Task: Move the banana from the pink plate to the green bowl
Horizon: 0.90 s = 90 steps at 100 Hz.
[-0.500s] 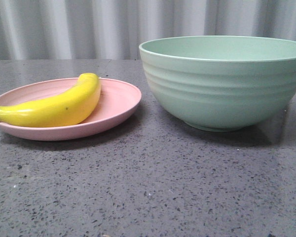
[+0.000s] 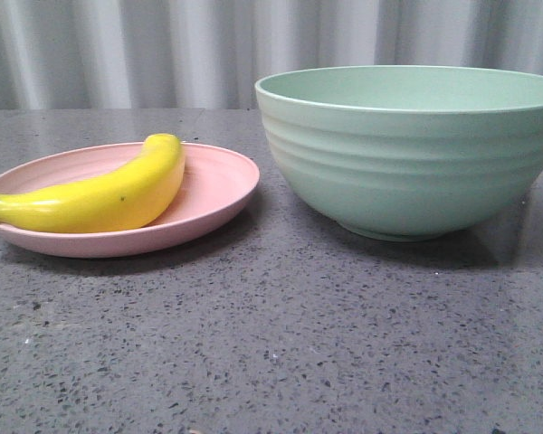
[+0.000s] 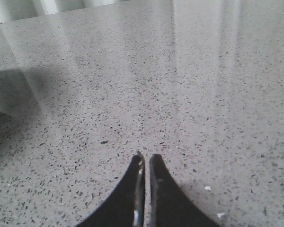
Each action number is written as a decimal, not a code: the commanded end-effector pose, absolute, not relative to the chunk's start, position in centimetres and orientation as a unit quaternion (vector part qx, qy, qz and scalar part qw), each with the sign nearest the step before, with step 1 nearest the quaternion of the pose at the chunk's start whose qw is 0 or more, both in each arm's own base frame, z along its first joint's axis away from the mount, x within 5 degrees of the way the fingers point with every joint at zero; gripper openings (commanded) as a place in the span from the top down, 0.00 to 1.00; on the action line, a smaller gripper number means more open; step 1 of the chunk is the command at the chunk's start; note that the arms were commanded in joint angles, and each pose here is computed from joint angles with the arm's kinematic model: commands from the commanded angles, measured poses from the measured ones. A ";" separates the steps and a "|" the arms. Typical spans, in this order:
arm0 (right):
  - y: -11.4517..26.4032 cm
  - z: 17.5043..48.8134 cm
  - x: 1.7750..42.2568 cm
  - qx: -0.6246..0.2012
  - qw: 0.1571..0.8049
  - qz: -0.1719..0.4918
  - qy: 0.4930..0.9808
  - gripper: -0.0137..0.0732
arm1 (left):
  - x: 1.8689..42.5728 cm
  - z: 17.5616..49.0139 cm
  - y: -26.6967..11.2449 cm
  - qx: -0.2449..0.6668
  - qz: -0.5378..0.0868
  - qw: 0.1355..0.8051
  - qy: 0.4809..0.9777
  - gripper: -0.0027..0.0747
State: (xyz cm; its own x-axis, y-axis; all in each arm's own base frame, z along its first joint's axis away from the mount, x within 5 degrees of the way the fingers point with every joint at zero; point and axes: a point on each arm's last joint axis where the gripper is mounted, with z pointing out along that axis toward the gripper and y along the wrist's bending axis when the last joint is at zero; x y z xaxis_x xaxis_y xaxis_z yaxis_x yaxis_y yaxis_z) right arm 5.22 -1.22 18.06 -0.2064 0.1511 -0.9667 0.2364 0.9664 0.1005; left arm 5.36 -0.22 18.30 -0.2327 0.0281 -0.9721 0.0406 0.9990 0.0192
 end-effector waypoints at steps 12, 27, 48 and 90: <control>-1.3 17.6 5.2 0.121 0.623 -0.045 0.772 0.91 | 5.3 18.8 -0.2 0.016 -0.006 0.654 0.757 0.99; -1.3 17.6 5.2 0.121 0.623 -0.045 0.772 0.91 | 5.3 18.8 -0.2 0.016 -0.006 0.654 0.757 0.99; -1.3 17.6 5.2 0.121 0.623 -0.045 0.772 0.91 | 5.3 18.8 -0.2 0.016 -0.006 0.654 0.757 0.99; -1.3 17.6 5.2 0.121 0.623 -0.045 0.772 0.91 | 5.4 19.2 -0.2 0.017 -0.004 0.672 0.740 0.99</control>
